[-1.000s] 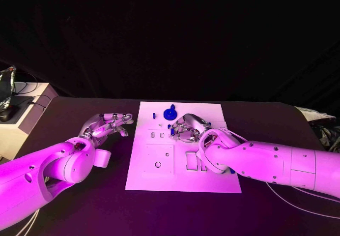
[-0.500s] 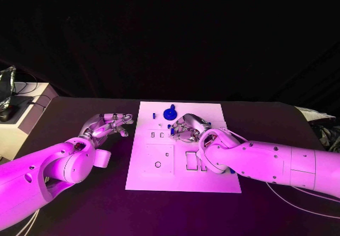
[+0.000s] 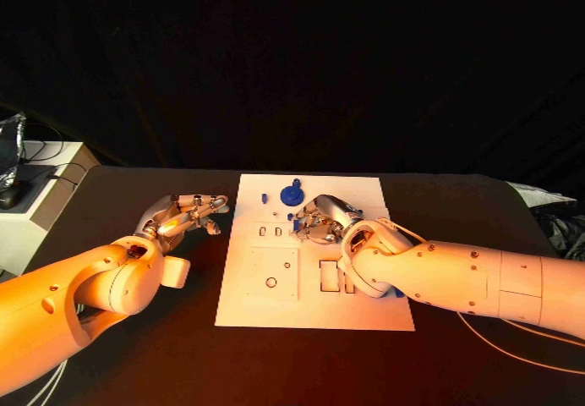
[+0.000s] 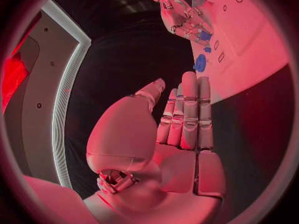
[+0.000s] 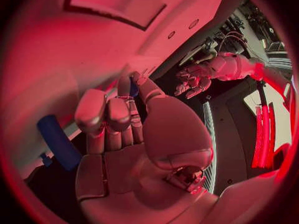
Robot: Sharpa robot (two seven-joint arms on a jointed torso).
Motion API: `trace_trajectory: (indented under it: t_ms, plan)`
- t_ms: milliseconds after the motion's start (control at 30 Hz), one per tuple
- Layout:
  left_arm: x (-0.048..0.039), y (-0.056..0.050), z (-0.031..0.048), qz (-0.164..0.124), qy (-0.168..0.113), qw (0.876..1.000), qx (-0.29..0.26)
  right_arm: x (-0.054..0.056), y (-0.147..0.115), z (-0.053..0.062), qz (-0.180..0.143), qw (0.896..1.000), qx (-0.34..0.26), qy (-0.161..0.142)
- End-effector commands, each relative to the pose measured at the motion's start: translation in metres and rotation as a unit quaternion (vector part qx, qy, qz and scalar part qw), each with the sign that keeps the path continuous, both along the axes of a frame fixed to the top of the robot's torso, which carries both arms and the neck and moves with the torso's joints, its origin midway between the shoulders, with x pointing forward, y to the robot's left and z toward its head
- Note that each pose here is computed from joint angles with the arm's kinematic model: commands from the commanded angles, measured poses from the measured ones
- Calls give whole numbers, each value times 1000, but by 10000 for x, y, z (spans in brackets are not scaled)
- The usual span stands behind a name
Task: Assemble the parts on the task board
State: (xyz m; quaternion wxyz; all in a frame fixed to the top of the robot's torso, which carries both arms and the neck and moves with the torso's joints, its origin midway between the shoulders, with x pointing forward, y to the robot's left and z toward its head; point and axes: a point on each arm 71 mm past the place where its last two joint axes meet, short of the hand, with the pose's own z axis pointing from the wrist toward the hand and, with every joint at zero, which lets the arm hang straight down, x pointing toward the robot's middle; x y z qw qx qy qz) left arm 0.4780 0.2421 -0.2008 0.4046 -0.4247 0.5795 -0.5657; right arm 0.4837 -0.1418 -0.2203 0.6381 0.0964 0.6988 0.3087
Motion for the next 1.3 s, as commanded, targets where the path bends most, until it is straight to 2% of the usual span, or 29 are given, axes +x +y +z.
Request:
trace_trajectory:
  t_ms: [33,1300]
  plan:
    - [-5,-24,7,-9,0,1000,-5,-13,13,-32,7,1000,-10,8]
    - [-2,-3,1,-8,1,1000,-3,-30,-5,-7,6,1000,5,-3]
